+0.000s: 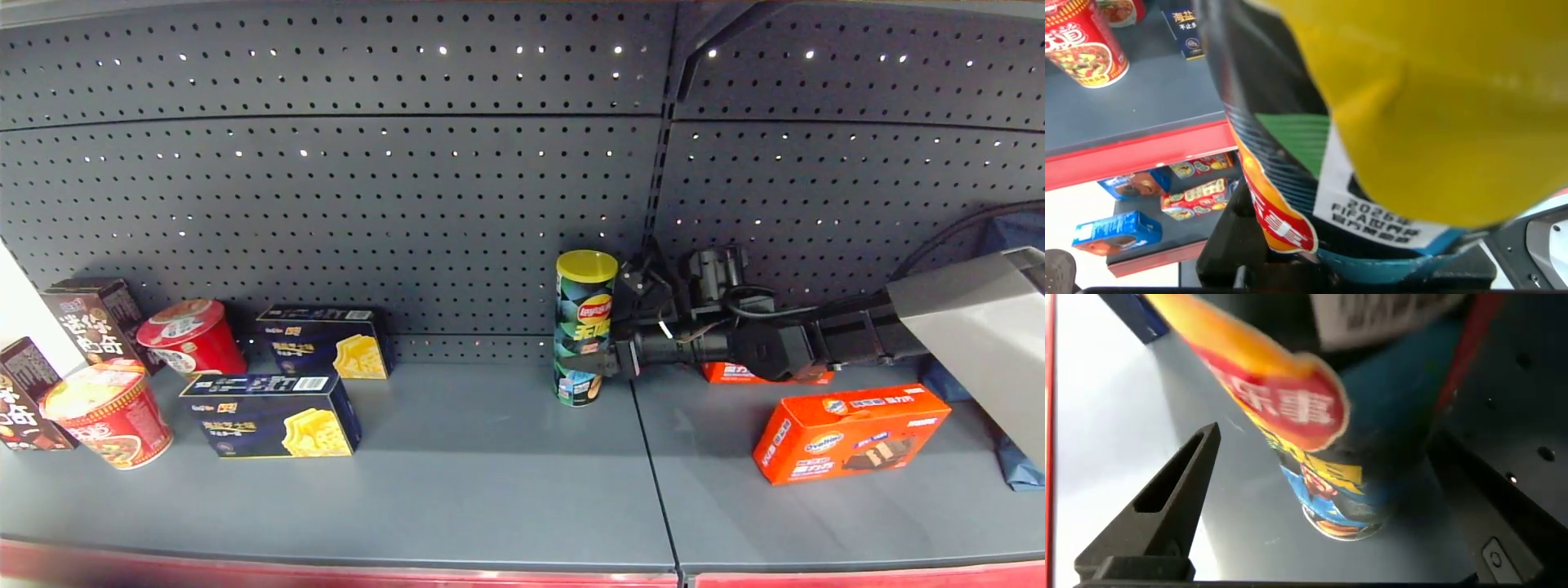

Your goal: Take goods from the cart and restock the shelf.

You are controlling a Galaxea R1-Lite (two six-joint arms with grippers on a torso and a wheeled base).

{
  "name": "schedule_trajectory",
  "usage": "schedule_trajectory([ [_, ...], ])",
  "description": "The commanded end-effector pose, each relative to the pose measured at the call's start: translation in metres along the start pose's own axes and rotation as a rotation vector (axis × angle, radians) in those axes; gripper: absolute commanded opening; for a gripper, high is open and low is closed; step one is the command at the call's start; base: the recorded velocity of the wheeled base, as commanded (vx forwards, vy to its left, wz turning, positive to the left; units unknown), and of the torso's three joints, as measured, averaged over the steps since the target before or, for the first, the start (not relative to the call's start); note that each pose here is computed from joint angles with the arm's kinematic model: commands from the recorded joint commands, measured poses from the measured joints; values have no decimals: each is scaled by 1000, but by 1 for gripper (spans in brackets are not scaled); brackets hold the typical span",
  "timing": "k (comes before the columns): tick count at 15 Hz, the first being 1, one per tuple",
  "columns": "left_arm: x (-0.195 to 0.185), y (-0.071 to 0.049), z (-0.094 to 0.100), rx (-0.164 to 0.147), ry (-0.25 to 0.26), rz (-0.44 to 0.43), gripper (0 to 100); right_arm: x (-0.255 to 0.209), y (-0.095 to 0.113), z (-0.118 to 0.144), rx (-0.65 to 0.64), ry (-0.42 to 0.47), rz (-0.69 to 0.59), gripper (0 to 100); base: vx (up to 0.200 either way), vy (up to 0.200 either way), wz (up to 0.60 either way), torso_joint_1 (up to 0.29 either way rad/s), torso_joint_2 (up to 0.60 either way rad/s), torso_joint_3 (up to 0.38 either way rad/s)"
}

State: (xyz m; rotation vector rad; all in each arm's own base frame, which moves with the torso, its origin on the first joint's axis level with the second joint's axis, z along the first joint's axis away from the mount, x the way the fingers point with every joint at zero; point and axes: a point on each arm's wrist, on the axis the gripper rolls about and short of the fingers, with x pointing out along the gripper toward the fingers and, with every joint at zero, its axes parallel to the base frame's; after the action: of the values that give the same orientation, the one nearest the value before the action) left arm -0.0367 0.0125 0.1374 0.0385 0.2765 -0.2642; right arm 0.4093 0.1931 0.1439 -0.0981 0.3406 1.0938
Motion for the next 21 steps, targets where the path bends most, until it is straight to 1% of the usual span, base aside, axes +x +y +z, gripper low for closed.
schedule_trajectory([
  [1,1,0,-1,0,5,0,0,8,-3,-7,6,15,-13,100,0,0,0,0,0,0],
  [4,1,0,-1,-2,7,2,0,19,-4,-13,-5,-1,-17,100,0,0,0,0,0,0],
  [5,1,0,-1,-2,7,5,0,24,-2,-17,-2,5,-10,100,0,0,0,0,0,0],
  [9,1,0,-2,-2,11,6,0,27,0,-18,-7,1,-10,100,0,0,0,0,0,0],
  [13,2,0,-4,-2,19,5,0,27,-1,-22,2,25,-71,100,0,0,0,0,0,0],
  [14,2,0,-4,-2,19,5,0,26,-2,-23,5,28,-77,100,0,0,0,0,0,0],
  [16,3,0,-5,-16,22,7,0,25,-4,-24,7,29,-84,100,0,0,0,0,0,0],
  [21,4,0,-6,-15,28,5,0,24,-5,-24,8,32,-102,100,0,0,0,0,0,0],
])
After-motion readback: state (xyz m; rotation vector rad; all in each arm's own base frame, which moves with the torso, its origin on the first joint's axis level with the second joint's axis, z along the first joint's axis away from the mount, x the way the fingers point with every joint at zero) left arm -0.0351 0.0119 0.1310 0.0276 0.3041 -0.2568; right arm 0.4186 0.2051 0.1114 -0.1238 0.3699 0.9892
